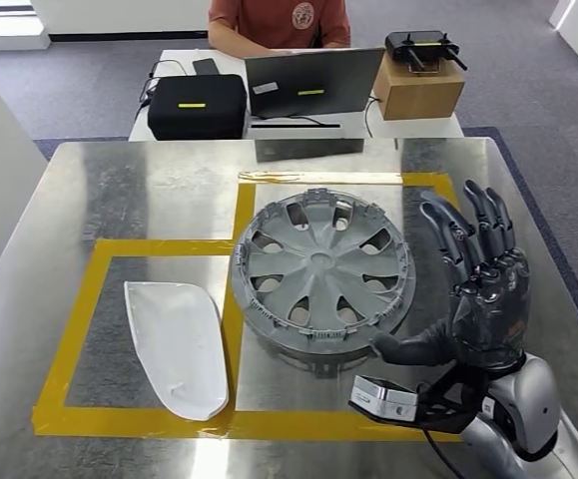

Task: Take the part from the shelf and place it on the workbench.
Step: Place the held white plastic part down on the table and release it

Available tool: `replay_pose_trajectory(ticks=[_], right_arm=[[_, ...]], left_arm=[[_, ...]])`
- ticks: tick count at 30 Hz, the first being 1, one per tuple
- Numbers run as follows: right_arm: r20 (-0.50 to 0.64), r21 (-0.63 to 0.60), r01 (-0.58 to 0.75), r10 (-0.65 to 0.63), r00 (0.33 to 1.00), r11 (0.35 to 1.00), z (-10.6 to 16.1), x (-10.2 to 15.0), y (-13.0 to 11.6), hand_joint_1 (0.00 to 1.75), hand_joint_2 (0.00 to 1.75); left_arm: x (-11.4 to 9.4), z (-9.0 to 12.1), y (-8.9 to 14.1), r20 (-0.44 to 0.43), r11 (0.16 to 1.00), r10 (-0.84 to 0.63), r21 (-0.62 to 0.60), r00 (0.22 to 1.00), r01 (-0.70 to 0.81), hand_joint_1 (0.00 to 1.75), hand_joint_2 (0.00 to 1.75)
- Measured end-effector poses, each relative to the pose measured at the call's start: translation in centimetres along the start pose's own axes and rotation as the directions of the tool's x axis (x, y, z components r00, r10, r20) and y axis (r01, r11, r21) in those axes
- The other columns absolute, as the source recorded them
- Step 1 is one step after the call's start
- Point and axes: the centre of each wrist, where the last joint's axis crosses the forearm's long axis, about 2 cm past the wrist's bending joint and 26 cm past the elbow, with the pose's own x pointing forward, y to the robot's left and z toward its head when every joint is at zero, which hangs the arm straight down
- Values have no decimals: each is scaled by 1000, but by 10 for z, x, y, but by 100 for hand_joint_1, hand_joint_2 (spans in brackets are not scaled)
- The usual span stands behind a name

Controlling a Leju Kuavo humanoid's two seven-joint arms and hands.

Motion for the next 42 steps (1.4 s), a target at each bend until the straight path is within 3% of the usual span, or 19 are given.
replay_pose_trajectory(ticks=[42], right_arm=[[-10, 7, 41, -41, 999, 999, -3, 1, -1, 0, 0]], left_arm=[[2, 0, -5, -25, 1000, 2, -5, 1000, -2, 0, 0]])
